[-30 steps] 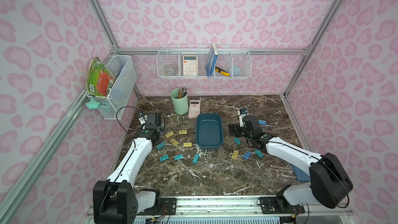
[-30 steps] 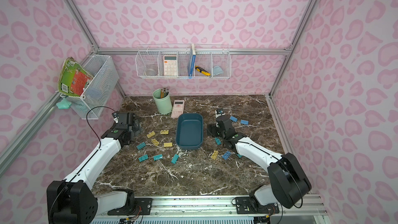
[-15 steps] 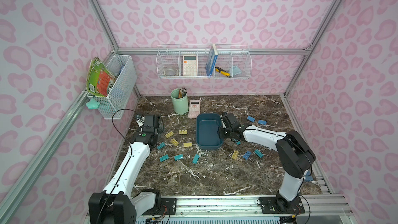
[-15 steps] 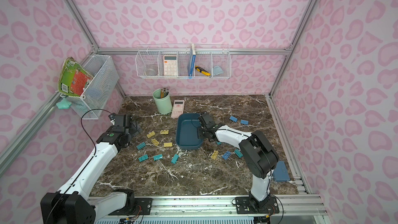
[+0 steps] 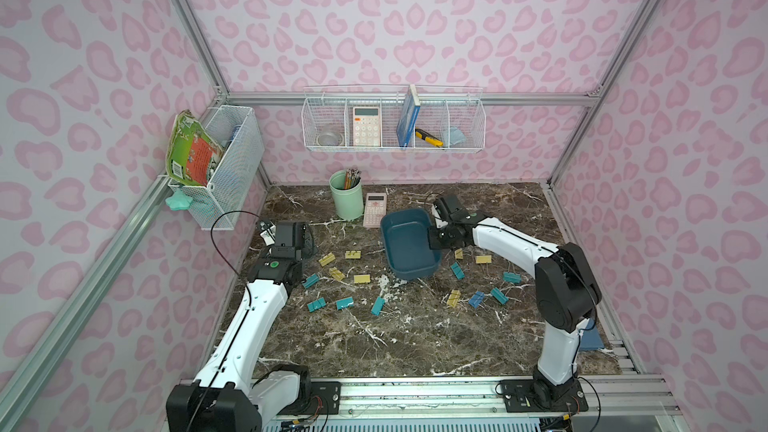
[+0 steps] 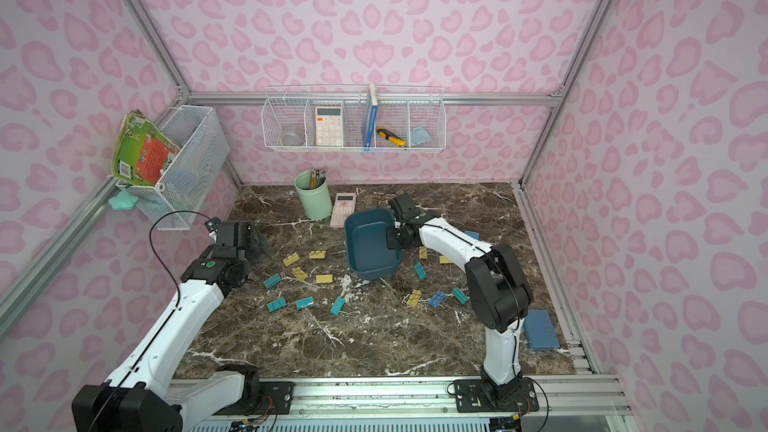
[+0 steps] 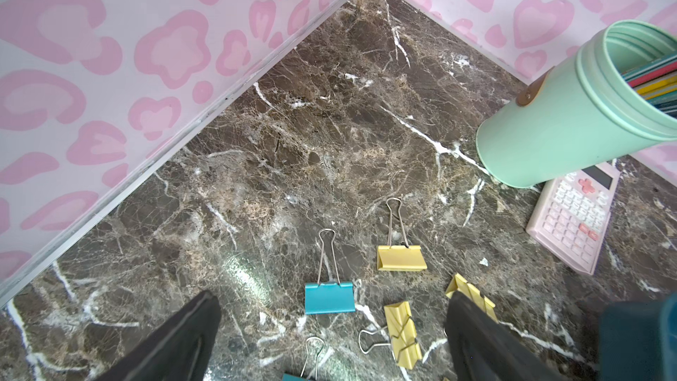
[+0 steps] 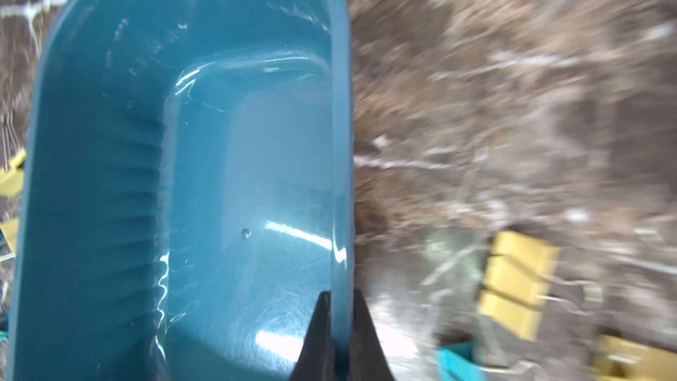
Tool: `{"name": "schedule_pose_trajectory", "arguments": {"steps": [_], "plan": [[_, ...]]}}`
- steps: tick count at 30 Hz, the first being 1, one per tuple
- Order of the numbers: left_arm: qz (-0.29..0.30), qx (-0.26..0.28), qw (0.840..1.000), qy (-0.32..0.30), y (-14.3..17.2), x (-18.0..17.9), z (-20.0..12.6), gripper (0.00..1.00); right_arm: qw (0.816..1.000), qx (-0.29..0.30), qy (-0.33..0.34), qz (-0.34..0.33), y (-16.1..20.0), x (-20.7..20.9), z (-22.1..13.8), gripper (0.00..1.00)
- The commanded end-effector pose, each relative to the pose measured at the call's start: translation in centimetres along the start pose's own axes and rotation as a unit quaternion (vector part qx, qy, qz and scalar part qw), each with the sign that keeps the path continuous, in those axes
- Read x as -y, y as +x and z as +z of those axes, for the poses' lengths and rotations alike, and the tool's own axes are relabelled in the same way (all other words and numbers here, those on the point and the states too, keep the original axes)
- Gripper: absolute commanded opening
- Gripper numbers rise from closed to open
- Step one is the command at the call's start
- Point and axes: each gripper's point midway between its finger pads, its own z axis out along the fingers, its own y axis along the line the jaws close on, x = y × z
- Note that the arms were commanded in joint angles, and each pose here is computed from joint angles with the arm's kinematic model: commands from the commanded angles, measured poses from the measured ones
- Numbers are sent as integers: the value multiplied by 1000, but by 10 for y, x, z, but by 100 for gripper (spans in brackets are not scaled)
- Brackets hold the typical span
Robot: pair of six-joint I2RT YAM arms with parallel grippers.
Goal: Take out the binder clips from the storage box
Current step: Adjust the storage box at the center of the board.
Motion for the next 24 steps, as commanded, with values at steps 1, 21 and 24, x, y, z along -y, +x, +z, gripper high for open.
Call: {"name": "schedule_pose_trajectory", "arguments": {"steps": [1, 21, 24], "plan": [[-2, 2, 1000, 10, 1, 1, -2, 99, 995, -97, 16, -13, 34, 37, -14, 0], [-13, -7, 1000, 28, 7, 7, 1, 99, 997, -47, -51, -16, 20, -26, -36, 0], [-13, -13, 999, 27, 8, 8, 1, 99, 999, -23, -38, 5, 20, -33, -14, 0]]}}
